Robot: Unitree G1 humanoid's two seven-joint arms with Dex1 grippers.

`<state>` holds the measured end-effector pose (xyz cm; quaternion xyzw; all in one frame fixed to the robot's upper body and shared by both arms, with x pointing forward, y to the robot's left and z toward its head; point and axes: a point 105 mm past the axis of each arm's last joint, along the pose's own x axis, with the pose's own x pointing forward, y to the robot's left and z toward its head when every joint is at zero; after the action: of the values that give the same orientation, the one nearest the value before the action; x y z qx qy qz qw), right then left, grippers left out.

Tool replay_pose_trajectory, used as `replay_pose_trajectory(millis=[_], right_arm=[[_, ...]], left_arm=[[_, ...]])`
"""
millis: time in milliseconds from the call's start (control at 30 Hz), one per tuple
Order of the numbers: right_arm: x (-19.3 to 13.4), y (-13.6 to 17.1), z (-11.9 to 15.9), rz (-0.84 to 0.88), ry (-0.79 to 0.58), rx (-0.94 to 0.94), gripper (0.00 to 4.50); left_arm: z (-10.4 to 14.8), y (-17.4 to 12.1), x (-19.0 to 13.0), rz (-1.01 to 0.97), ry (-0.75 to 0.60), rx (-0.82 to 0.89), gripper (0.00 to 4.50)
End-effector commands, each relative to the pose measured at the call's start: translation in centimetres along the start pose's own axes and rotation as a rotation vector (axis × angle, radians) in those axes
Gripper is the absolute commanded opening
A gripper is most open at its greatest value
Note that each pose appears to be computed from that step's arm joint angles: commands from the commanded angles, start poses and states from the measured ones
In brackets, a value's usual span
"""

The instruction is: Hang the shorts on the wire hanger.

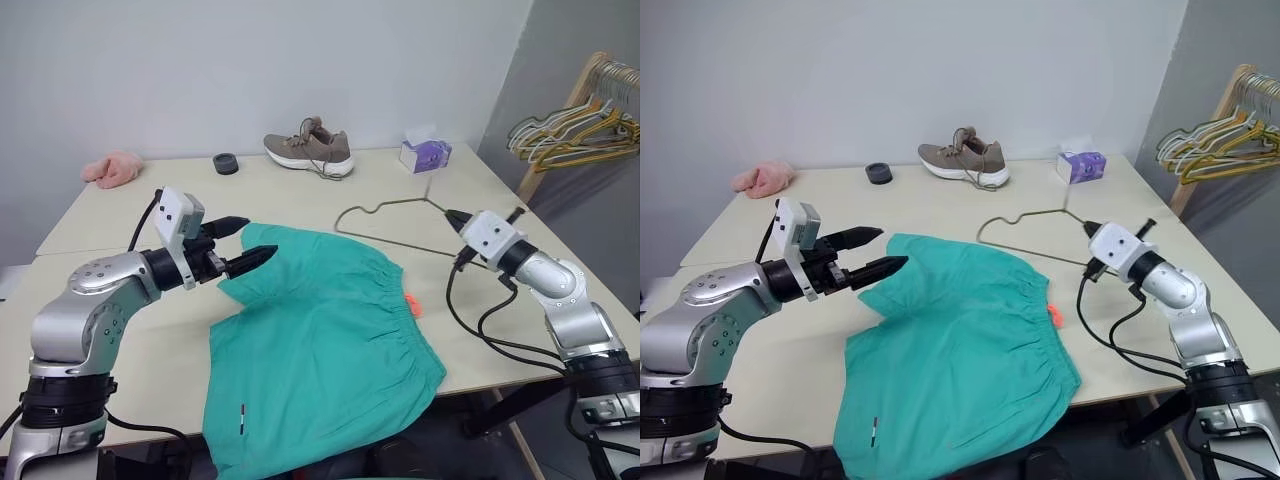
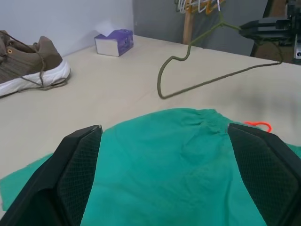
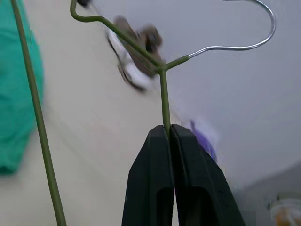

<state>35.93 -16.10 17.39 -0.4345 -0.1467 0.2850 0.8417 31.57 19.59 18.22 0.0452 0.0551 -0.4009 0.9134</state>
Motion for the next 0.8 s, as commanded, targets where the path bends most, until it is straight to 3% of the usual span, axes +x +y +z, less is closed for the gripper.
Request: replay_pose_trajectory(millis=[33, 267, 467, 667, 800], right_arm=[[0.7, -0.3, 4.3, 0.061, -0.188, -0.15, 0.03], [2.0, 1.5, 8.9, 0.179, -0.413, -0.274, 0.03], [2.4, 2.1, 10.8, 0.21, -0.5, -0.297, 0.03], [2.6, 2.2, 11.8, 0.205, -0.54, -0.283, 0.03], [2.6, 2.3, 12.1, 0.2, -0.551, -0.274, 0.0]], left_arm=[[1.4, 0.4, -0.2, -0.002, -0.015, 0.024, 4.5], [-0.8, -1.8, 0.3, -0.135, 0.107, -0.019, 4.5], [-2.4, -4.5, 0.0, -0.287, 0.19, -0.086, 4.5], [-3.1, -5.4, 0.0, -0.323, 0.225, -0.088, 4.5], [-3.4, -5.4, -0.1, -0.326, 0.234, -0.084, 3.56]])
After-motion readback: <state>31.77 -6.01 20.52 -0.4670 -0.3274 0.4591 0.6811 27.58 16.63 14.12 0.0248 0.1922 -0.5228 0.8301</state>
